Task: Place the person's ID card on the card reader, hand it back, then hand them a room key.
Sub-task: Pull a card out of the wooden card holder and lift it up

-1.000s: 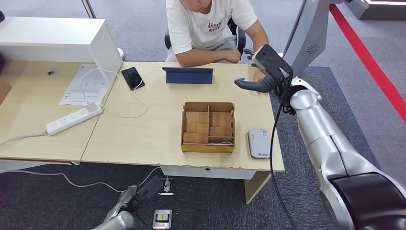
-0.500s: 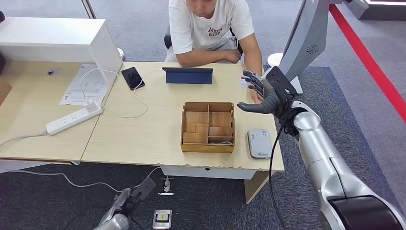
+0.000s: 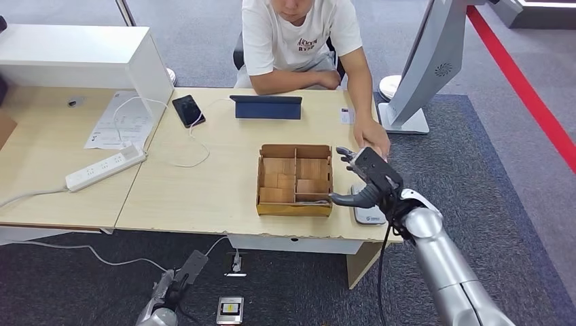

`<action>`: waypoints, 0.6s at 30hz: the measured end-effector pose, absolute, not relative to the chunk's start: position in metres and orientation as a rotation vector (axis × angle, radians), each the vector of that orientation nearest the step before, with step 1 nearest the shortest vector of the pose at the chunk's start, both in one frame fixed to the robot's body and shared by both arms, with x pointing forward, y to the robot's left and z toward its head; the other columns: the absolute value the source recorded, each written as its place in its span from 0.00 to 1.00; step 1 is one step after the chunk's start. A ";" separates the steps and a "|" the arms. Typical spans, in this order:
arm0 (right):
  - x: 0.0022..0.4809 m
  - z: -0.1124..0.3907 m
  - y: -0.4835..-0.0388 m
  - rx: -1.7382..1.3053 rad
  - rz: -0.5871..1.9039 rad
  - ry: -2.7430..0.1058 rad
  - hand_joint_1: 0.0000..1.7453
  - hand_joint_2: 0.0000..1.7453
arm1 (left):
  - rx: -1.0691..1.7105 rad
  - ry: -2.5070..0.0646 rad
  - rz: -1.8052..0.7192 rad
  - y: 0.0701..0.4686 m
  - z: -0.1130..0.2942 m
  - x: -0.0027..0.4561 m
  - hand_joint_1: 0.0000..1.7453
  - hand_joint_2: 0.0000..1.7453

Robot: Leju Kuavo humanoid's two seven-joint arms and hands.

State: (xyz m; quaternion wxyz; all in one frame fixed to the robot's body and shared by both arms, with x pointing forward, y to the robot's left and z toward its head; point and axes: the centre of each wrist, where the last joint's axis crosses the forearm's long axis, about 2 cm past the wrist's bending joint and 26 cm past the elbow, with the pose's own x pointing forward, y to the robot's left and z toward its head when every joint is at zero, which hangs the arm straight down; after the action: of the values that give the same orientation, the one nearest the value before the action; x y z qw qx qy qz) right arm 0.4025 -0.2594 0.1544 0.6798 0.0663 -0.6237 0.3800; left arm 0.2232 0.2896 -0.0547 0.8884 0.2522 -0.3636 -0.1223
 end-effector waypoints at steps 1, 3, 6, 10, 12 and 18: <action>0.400 0.154 -0.258 0.134 0.867 -1.407 0.00 1.00 | 0.522 -0.758 -0.226 0.290 -0.056 0.222 0.00 0.00; 0.396 0.155 -0.256 0.113 0.888 -1.424 0.00 1.00 | 0.514 -0.761 -0.172 0.292 -0.058 0.217 0.00 0.00; 0.391 0.158 -0.255 0.093 0.913 -1.442 0.00 1.00 | 0.501 -0.757 -0.103 0.293 -0.061 0.210 0.00 0.00; 0.385 0.161 -0.252 0.070 0.954 -1.450 0.00 1.00 | 0.489 -0.740 -0.059 0.294 -0.064 0.204 0.00 0.00; 0.381 0.163 -0.248 0.056 0.978 -1.455 0.00 1.00 | 0.482 -0.732 -0.056 0.294 -0.064 0.204 0.00 0.00; 0.370 0.164 -0.235 -0.048 1.070 -1.480 0.00 1.00 | 0.474 -0.716 -0.070 0.293 -0.063 0.207 0.00 0.00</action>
State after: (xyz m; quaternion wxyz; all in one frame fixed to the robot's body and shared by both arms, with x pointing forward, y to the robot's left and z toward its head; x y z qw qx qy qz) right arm 0.3699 -0.2347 0.1639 0.6108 -0.0206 -0.6414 0.4637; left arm 0.2066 0.2928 -0.0630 0.9087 0.2297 -0.3470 -0.0341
